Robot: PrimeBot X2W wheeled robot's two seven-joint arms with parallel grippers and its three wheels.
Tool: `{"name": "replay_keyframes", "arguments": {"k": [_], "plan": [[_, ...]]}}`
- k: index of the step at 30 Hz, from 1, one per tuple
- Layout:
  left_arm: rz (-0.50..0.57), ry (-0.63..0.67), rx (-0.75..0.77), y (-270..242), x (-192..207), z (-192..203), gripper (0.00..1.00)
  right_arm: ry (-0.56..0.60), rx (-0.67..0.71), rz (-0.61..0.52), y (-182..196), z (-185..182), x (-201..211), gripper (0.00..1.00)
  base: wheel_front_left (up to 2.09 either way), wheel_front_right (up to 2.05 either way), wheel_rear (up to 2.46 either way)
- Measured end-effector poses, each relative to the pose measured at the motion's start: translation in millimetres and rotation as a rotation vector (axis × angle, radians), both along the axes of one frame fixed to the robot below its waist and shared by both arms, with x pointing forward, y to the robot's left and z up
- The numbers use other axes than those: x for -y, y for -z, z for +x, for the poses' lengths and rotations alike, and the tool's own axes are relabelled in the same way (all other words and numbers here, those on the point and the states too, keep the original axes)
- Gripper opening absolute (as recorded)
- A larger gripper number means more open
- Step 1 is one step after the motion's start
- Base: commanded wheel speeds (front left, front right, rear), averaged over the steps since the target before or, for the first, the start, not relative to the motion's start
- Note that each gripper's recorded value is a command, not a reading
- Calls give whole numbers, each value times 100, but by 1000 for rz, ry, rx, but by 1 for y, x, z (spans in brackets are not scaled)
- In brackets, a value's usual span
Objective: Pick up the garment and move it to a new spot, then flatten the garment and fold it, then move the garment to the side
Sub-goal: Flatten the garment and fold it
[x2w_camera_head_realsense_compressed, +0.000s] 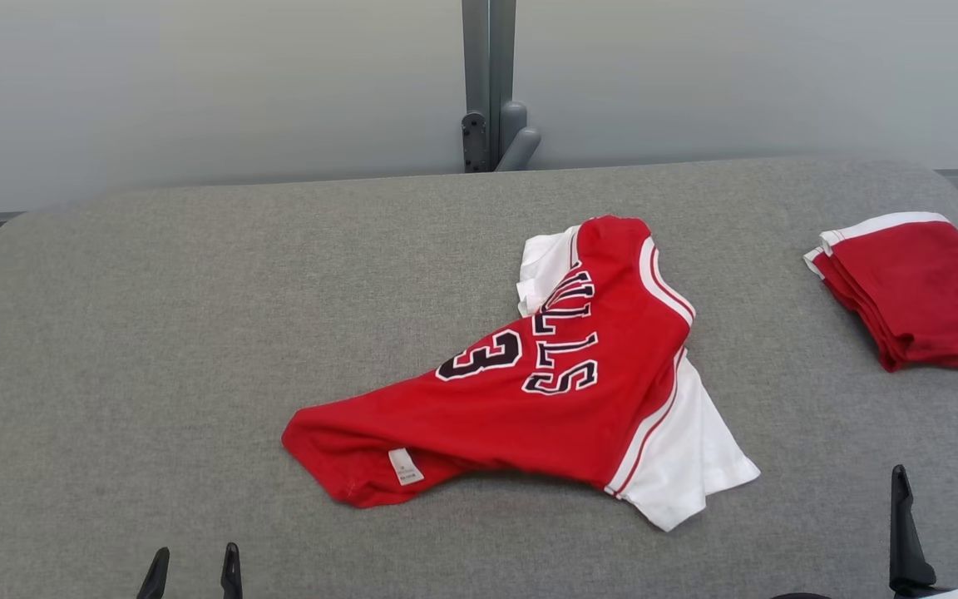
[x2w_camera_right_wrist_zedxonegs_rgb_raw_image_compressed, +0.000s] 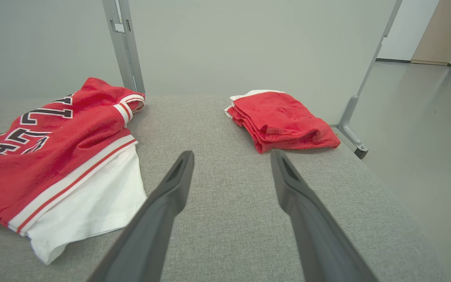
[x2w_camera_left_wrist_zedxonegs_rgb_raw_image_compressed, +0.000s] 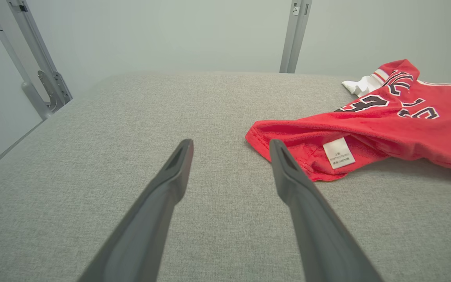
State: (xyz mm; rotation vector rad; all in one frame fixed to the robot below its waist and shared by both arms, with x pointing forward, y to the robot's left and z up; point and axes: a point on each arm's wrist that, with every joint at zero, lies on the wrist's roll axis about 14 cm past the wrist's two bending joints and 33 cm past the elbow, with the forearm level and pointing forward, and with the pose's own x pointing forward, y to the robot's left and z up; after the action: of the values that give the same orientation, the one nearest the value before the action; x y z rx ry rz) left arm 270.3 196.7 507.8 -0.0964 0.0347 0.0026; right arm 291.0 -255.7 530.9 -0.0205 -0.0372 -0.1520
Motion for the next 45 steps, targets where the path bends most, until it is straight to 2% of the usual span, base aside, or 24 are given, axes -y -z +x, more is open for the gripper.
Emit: {"name": "replay_keyframes", "arguments": {"k": [4,14,32,37,43,45], "plan": [[13,36,1,0,5,-1,100,-49,-6,-16,1,4,-16,100,0,0,0],[26,34,4,-1,1,-3,100,-139,10,-27,-4,12,-45,100,0,0,0],[-20,31,-19,8,5,-6,100,-134,26,3,-7,15,-44,100,0,0,0],[-85,34,-104,34,15,0,100,-95,-31,10,10,21,-31,100,0,0,0],[-223,124,-214,55,58,33,100,-164,-174,-48,42,47,-48,100,0,0,0],[-314,129,-237,56,67,45,100,-182,-213,-56,49,57,-52,100,0,0,0]]}}
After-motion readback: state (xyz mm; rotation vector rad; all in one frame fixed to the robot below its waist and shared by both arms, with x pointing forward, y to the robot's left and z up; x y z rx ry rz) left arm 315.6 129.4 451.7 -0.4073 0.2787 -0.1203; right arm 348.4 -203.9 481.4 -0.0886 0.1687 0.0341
